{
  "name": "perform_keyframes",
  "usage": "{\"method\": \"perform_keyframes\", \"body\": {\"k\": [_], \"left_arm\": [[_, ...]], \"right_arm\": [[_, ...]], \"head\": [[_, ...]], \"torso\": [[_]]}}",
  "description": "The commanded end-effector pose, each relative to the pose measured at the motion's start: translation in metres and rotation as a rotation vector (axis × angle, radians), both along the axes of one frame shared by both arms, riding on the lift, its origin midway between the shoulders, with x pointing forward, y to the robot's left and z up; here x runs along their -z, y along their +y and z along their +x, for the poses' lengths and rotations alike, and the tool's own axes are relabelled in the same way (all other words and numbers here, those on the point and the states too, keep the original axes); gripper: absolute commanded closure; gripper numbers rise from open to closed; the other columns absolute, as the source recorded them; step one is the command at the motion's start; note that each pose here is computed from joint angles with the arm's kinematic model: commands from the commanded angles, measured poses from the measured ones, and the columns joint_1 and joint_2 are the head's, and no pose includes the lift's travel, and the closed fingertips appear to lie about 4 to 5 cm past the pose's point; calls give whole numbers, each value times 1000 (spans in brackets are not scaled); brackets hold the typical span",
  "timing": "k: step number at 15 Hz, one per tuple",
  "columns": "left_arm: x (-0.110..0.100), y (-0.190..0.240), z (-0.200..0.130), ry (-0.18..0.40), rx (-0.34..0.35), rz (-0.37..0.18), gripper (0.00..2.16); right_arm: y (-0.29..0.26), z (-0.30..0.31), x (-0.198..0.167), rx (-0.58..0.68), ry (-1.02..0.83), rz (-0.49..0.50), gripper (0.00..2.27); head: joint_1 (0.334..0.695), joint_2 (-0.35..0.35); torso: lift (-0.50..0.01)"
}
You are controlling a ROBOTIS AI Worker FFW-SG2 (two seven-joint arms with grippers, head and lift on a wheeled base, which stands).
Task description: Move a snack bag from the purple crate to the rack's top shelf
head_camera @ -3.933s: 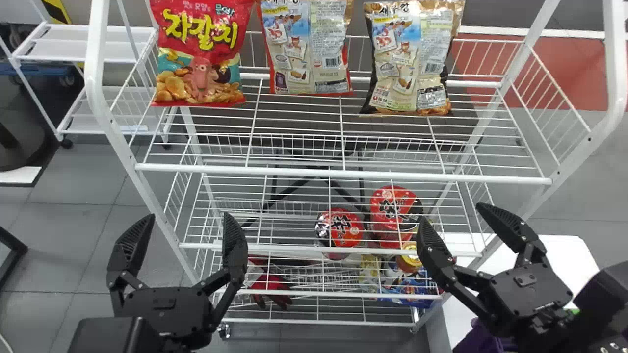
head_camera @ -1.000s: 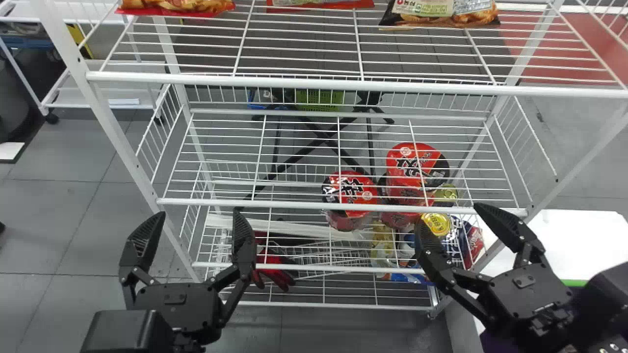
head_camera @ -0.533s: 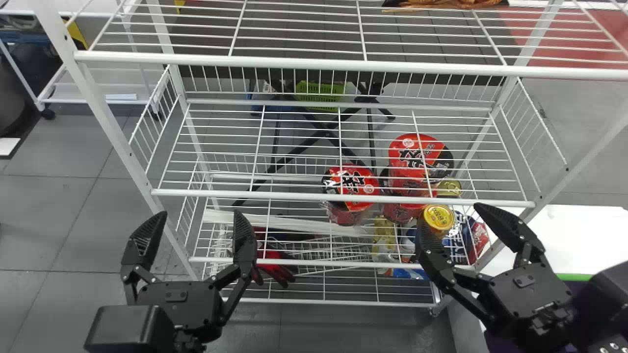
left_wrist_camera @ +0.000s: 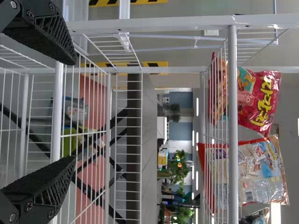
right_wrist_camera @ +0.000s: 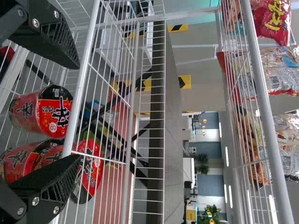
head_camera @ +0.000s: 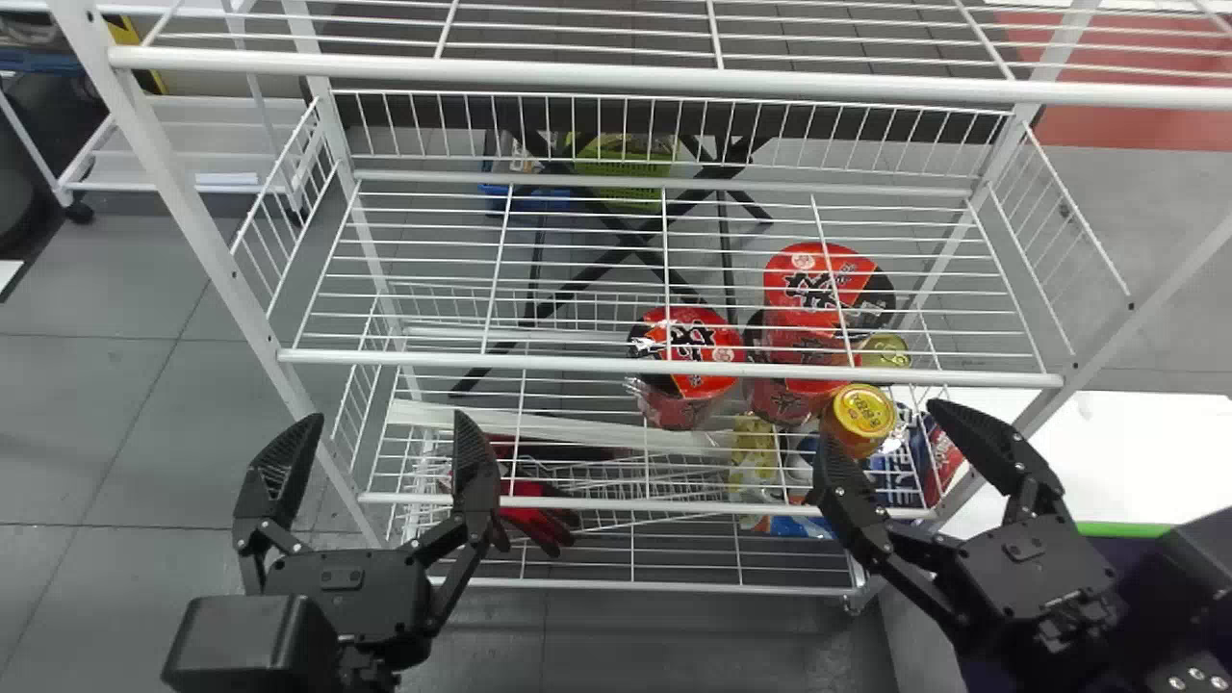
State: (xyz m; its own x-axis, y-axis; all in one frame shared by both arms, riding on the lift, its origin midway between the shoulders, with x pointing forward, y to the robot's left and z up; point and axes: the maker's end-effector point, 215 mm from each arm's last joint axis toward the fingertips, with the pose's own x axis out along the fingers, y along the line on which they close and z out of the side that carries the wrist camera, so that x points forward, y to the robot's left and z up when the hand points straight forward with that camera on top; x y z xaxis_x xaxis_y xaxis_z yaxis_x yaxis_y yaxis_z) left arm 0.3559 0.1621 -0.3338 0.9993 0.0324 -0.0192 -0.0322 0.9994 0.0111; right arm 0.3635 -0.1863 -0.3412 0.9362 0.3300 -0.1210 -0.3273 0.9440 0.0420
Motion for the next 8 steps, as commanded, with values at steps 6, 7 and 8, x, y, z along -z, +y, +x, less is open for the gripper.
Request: {"method": "perform_keyframes", "body": {"k": [6,7,8], "left_arm": [[3,0,2,3,0,-2,90],[2,0,2,1,0,-1,90],[1,0,2,0,1,0,90]], "right_arm": [[-3,1,2,13,-3,0,151],[-4,1,2,15,-4,-1,151],[-4,2,2,16,-3,0,151]], "head": [[695,-44],[695,-45],[695,-45]], "torso": [[-391],[-394],[-399]]}}
